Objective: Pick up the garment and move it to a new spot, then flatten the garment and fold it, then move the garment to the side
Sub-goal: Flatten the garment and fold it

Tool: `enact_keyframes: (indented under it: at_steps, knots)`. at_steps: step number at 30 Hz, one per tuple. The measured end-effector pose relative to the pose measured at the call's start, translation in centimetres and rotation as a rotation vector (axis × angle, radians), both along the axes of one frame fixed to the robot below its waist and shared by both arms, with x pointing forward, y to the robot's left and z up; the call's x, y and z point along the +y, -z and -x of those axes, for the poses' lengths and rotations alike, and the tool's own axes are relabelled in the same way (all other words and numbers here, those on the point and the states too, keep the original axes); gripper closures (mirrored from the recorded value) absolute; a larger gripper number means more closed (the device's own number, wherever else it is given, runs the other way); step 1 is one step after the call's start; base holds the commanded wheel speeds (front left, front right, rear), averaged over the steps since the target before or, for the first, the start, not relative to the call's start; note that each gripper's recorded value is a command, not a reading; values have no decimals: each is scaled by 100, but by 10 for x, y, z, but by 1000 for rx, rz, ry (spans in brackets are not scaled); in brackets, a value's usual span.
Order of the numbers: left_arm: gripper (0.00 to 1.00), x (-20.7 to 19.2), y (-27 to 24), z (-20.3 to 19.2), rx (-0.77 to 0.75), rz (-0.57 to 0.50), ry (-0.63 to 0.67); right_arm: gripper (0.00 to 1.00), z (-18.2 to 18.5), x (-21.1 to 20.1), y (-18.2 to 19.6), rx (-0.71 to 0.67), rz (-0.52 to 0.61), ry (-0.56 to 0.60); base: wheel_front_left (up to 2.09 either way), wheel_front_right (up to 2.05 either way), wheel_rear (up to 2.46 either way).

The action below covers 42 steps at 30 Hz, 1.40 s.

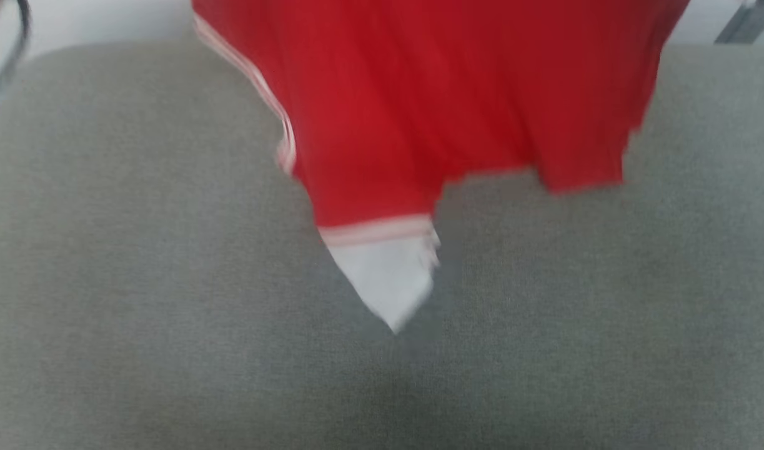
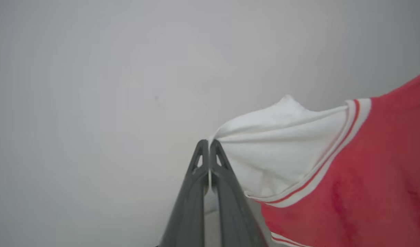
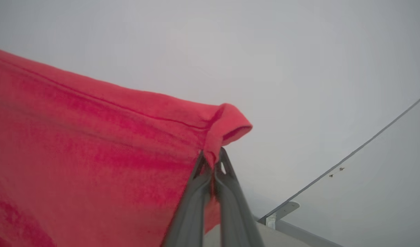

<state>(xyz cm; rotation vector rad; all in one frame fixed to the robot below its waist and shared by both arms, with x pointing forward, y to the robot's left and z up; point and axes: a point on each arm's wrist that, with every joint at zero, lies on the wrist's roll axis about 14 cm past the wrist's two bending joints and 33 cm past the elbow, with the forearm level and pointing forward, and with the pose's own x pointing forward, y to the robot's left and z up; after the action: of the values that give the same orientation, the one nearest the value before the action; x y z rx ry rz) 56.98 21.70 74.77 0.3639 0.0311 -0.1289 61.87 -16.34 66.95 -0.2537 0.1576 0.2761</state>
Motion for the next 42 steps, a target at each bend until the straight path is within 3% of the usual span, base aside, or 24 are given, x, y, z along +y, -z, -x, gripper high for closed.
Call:
enact_keyframes:
  at_steps: [12, 17, 21, 25, 32, 42]
  knots:
    - [100, -15, -68, -85, -481, -31, -28, 100, -77, -11, -13, -350, -21, 54, 0, 0, 0]
    - [100, -21, -57, -107, -628, -45, -16, 100, -98, -12, 28, -377, -2, 60, 0, 0, 0]
    - [100, -28, 3, -124, -495, -86, 33, 100, -102, 4, 93, -231, 17, 45, 0, 0, 0]
    - [100, -18, 64, -123, -307, -62, 30, 100, -89, 13, 139, -97, 40, 31, 0, 0, 0]
    - [100, -10, 160, -90, 40, -12, 55, 100, -51, 30, 181, 45, 39, -5, 0, 0, 0]
    - [100, -14, 245, -6, 368, 73, 88, 100, 9, 33, 210, 177, 0, -54, 0, 0, 0]
